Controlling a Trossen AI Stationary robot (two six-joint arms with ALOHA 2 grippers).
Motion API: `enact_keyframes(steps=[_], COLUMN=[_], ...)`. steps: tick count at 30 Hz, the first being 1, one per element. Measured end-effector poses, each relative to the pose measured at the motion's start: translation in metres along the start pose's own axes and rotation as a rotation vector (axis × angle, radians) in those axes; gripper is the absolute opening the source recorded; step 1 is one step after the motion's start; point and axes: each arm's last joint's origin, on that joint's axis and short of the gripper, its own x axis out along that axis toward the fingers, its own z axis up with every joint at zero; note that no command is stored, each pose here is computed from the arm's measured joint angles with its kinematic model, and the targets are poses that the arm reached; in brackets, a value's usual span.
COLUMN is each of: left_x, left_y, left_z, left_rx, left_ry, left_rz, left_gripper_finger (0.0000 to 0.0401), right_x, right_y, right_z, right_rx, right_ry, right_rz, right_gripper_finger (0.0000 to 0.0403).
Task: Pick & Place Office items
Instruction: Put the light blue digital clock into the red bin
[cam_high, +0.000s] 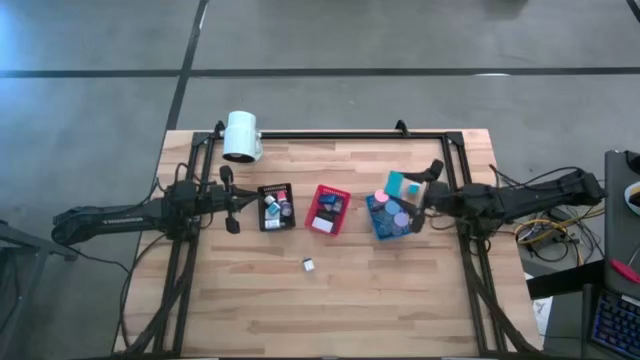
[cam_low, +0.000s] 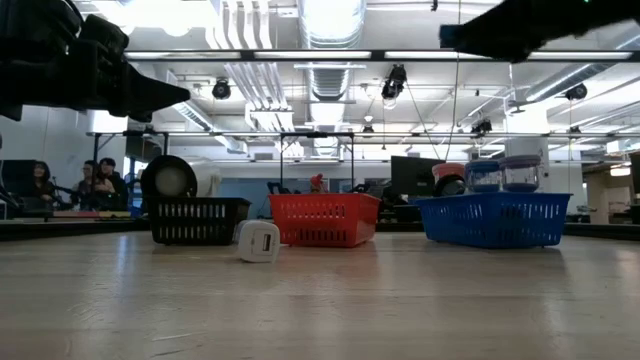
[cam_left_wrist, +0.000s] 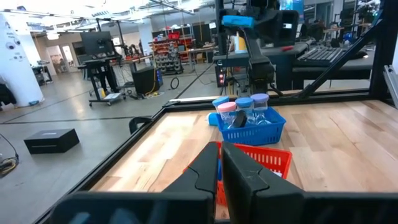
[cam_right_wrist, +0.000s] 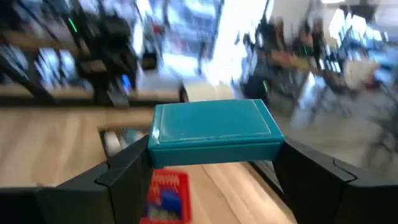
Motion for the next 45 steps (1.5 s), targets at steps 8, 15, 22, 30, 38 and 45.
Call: enact_keyframes(steps=[8, 15, 22, 30, 38, 45], left_x=[0.000, 0.000, 0.000, 0.000, 0.000, 0.000], left_y=[0.000, 0.000, 0.000, 0.000, 0.000, 0.000], left_z=[-0.001, -0.001, -0.001, -0.001, -0.001, -0.001], left_rx=[0.000, -0.001, -0.004, -0.004, -0.009, -0.012], left_ry=[0.002, 0.002, 0.002, 0.002, 0.002, 0.005], left_rz=[0.002, 0.001, 0.000, -0.002, -0.002, -0.002], left_gripper_finger=[0.0023, 0.0023, 0.0023, 0.0023, 0.0023, 0.0023], right_x=[0.042, 0.096, 0.149, 0.193, 0.221, 0.232], right_y=[0.009, 0.021, 0.034, 0.050, 0.044, 0.039], right_z=[0.043, 0.054, 0.042, 0.029, 0.004, -0.018], right_rx=[-0.059, -0.073, -0.120, -0.163, -0.123, -0.124], right_ry=[0.368, 0.597, 0.799, 0.891, 1.003, 1.059], right_rz=[-0.050, 0.082, 0.147, 0.248, 0.308, 0.293], right_gripper_finger=[0.0288, 0.0288, 0.0288, 0.0288, 0.0288, 0.0288])
